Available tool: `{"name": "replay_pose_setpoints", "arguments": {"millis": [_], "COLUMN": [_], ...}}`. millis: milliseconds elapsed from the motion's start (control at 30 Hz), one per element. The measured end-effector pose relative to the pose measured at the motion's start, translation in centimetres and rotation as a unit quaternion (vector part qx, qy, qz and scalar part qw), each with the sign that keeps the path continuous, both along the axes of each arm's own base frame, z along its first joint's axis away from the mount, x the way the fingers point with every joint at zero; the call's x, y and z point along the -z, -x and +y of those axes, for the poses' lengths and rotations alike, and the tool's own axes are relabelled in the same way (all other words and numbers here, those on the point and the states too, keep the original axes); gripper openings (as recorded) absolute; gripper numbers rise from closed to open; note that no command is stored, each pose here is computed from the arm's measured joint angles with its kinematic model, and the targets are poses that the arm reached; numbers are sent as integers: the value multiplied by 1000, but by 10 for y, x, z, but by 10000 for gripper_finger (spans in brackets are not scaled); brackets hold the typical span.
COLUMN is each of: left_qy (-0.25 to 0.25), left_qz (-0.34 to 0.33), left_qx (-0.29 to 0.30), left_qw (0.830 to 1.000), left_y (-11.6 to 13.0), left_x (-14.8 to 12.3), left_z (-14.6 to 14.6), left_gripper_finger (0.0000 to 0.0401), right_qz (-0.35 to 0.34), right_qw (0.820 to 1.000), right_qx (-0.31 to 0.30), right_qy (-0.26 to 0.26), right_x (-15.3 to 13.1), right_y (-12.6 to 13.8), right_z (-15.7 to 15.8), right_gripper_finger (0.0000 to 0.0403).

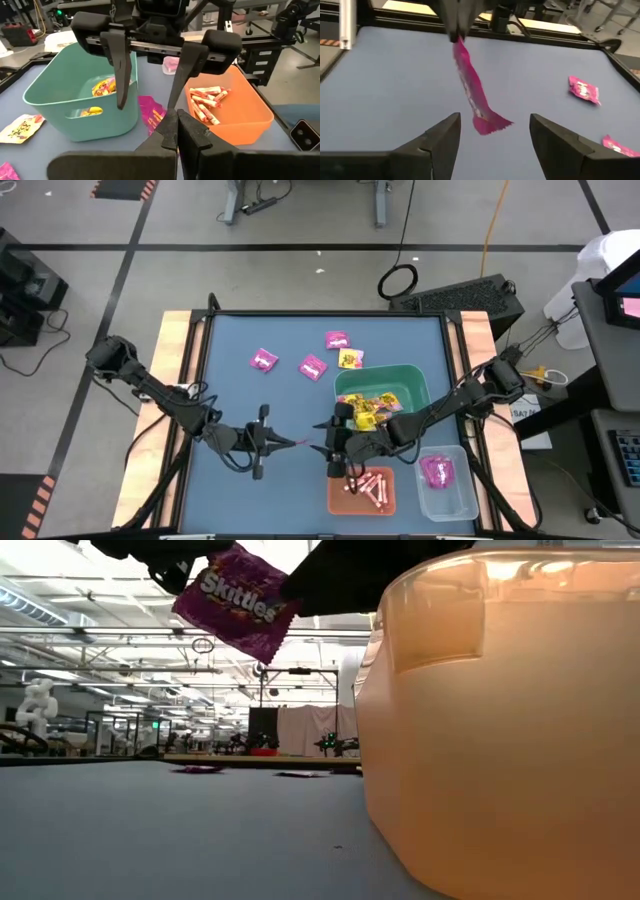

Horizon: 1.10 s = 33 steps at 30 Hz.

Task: Sort candy
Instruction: Put the purple candy pack into the transparent bin

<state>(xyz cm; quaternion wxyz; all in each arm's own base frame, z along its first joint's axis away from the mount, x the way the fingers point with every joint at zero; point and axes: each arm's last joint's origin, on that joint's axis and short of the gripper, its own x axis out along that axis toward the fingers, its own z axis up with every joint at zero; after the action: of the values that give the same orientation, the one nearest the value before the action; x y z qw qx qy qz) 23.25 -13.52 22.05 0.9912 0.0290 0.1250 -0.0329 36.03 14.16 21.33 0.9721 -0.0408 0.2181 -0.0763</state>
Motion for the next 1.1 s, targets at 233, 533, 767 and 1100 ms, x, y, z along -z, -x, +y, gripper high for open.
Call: {"name": "replay_pose_setpoints", "arguments": {"millis": [233,533,767,1100], "left_qy": [-1,-1,-3,0], "left_qz": [0,0,4,3], "left_qx": [0,0,0,-3], "left_qw": [1000,1000,1000,1000], "left_y": [0,0,0,0], "left_x": [0,0,1,0], "left_z": [0,0,0,0], "left_gripper_finger": [1,1,10,80], "right_qz": [-13,-1,7,4], "right_qw": [1000,999,998,998], "right_qx": [-16,-46,-52,-58], "right_qy": [-4,-4,15,15], "right_x": [-3,12,15,7], "right_y": [-2,-10,-10,-5], "right_z": [1,1,1,4], "right_gripper_finger": [189,61,10,1]}}
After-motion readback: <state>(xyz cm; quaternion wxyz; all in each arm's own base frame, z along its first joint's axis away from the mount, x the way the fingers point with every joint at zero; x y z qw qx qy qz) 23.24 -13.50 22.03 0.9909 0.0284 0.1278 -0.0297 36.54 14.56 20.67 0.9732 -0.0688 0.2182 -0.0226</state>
